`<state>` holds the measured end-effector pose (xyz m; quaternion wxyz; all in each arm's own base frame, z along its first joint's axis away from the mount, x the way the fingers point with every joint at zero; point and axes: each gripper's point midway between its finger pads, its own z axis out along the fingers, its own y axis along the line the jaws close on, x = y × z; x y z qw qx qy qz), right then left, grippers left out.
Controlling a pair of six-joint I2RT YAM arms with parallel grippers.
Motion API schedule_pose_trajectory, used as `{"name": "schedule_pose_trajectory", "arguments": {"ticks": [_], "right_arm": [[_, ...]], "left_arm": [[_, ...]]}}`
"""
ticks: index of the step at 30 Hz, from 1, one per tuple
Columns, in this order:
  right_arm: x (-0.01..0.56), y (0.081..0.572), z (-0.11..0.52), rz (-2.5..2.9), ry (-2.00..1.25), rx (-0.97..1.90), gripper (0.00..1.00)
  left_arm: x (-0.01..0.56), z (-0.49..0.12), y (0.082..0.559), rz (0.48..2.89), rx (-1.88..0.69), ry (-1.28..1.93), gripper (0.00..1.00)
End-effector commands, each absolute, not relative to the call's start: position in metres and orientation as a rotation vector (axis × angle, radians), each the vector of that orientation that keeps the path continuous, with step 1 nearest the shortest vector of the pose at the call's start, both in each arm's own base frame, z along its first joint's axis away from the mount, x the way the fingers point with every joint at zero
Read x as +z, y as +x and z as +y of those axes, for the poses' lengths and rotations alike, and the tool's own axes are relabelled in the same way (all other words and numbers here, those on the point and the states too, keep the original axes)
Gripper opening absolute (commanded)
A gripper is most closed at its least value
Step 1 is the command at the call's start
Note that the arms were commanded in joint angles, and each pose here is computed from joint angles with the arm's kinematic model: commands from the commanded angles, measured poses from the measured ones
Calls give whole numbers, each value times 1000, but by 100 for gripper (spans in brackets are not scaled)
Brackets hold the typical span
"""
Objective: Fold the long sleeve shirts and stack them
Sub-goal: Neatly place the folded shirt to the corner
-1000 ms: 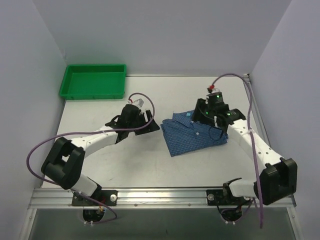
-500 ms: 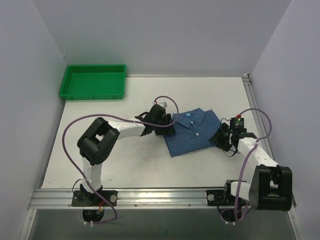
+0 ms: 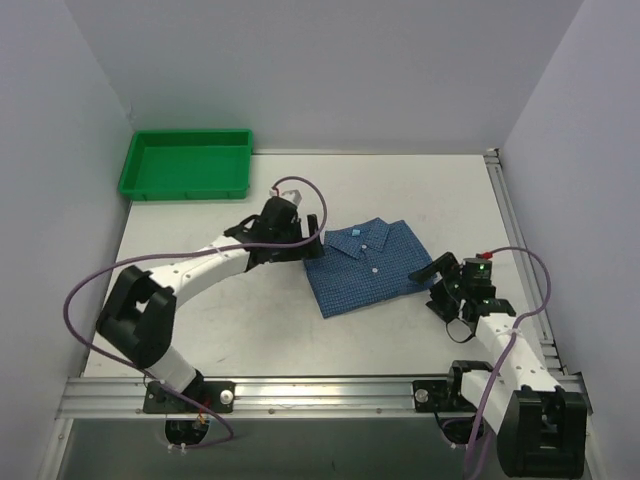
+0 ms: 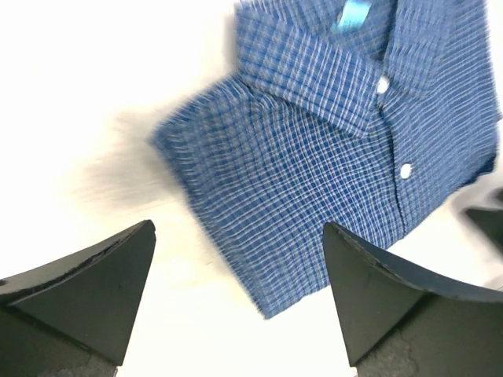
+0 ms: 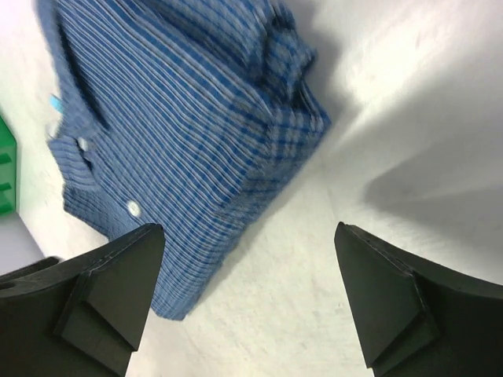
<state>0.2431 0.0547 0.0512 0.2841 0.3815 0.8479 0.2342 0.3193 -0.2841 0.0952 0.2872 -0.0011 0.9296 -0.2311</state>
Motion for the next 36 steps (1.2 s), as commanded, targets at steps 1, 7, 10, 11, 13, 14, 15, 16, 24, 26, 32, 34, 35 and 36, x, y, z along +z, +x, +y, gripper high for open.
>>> {"name": "schedule_pose_trajectory", "arguments": {"ticks": [1,7,10,11,13,14,15,16,24,26,32,34,35,36], "right_arm": [[41,236,88,2258,1088,778,95],[25,242,115,2165,1183,803,95],[22,248,124,2128,1210,784,94],[15,247,126,2146,1231,767,93],[18,256,134,2120,1274,808,90],[12,256,134,2130,1302,791,87],[13,261,135,2105,1317,805,82],[13,266,133,2074,1355,804,72],[22,331,103,1928,1471,769,42],[17,345,82,1890,1523,730,38],[20,403,18,1713,1644,690,20],[20,421,0,1651,1683,693,12],[21,428,-18,1596,1713,686,10],[25,437,-28,1553,1713,702,7]], "left_arm": [[145,-237,330,2409,-527,8,98],[179,-159,332,2351,-462,-64,98],[180,-118,331,2303,-369,-123,97],[177,-103,332,2298,-351,-177,97],[168,-101,327,2294,-400,-206,97],[166,-97,326,2290,-416,-230,98],[162,-98,324,2293,-433,-232,97],[154,-96,322,2309,-433,-241,97],[154,-82,327,2306,-491,-305,97],[153,-78,328,2309,-494,-324,98],[148,-71,330,2319,-502,-352,98],[146,-70,330,2327,-501,-361,97],[144,-68,331,2333,-498,-368,97],[143,-68,331,2338,-499,-370,98]]}}
